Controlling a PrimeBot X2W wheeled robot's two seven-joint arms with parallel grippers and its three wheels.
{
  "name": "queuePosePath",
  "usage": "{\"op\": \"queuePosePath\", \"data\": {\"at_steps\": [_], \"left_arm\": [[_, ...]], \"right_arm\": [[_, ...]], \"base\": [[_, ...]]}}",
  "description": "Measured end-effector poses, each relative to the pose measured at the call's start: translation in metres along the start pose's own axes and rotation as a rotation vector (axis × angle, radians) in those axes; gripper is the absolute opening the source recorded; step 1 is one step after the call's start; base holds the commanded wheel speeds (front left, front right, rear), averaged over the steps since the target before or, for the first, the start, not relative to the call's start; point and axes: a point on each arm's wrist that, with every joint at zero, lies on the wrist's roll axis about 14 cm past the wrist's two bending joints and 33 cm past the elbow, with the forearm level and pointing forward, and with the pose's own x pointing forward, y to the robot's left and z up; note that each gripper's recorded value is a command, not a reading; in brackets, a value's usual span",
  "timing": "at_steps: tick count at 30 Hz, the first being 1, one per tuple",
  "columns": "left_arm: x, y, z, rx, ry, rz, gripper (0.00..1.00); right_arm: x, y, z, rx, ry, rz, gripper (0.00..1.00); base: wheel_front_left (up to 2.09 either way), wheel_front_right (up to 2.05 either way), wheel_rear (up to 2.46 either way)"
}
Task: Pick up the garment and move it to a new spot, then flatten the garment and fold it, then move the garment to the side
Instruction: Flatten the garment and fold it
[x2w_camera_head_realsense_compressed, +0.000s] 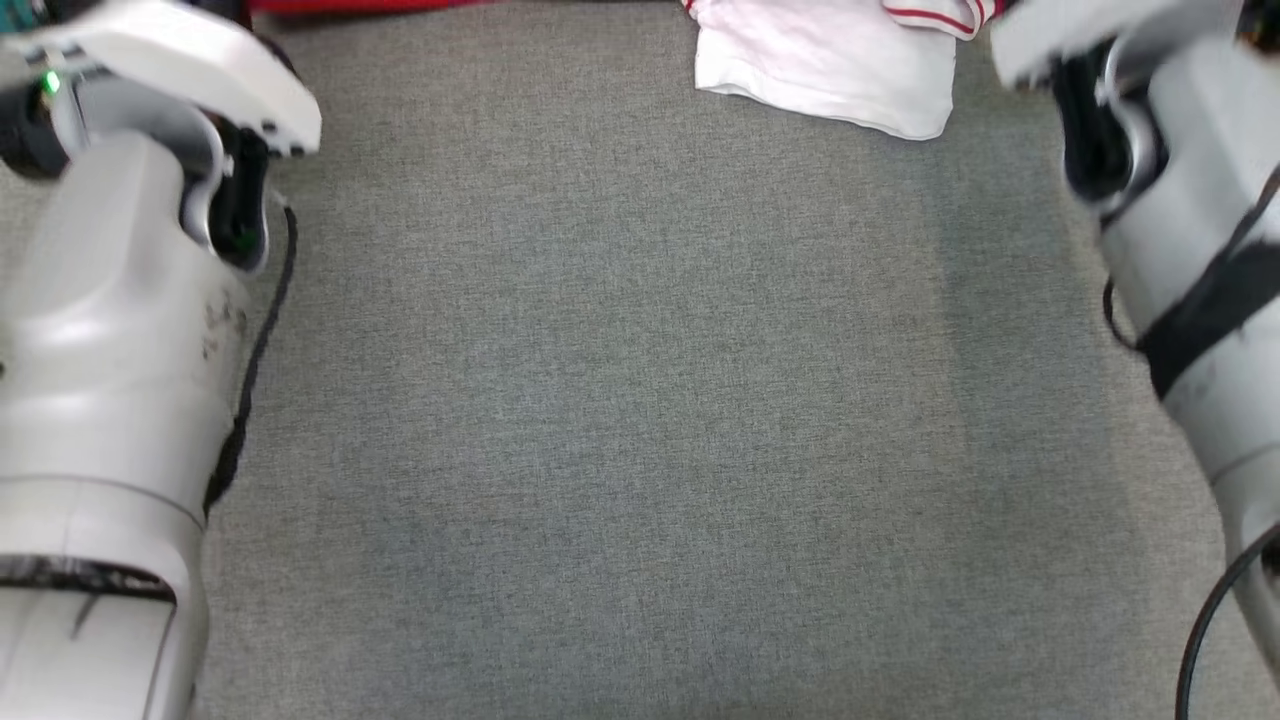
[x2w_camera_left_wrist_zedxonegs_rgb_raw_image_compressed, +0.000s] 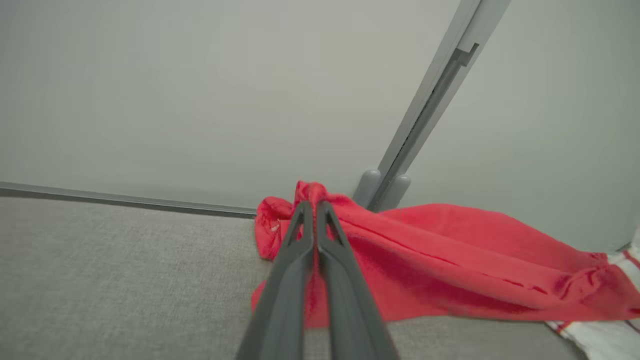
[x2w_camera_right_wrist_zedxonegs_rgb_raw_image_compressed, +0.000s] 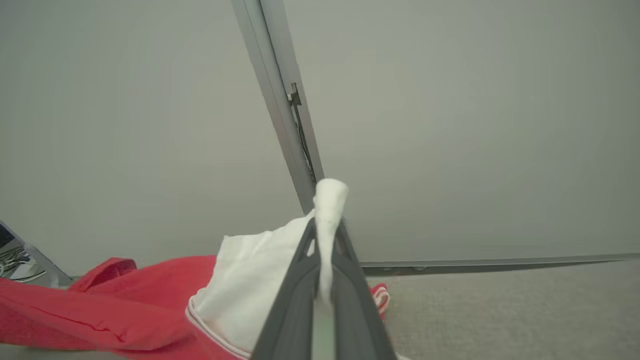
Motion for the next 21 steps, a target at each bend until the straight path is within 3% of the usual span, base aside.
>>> {"op": "queuePosePath", "data": {"at_steps": [7, 21], "left_arm": [[-0.045, 0.017, -0.031, -0.089, 0.006, 0.041, 0.00], [-0.182, 0.027, -0.040, -0.031, -0.060, 0.056, 0.00]], "right_arm": [[-0.061, 0.006, -0.066, 0.104, 0.093, 0.011, 0.00], [-0.212, 0.016, -0.075, 0.170, 0.058, -0.006, 0.00]], "base": [[0.00, 0.00, 0.00], [0.00, 0.00, 0.00]]}}
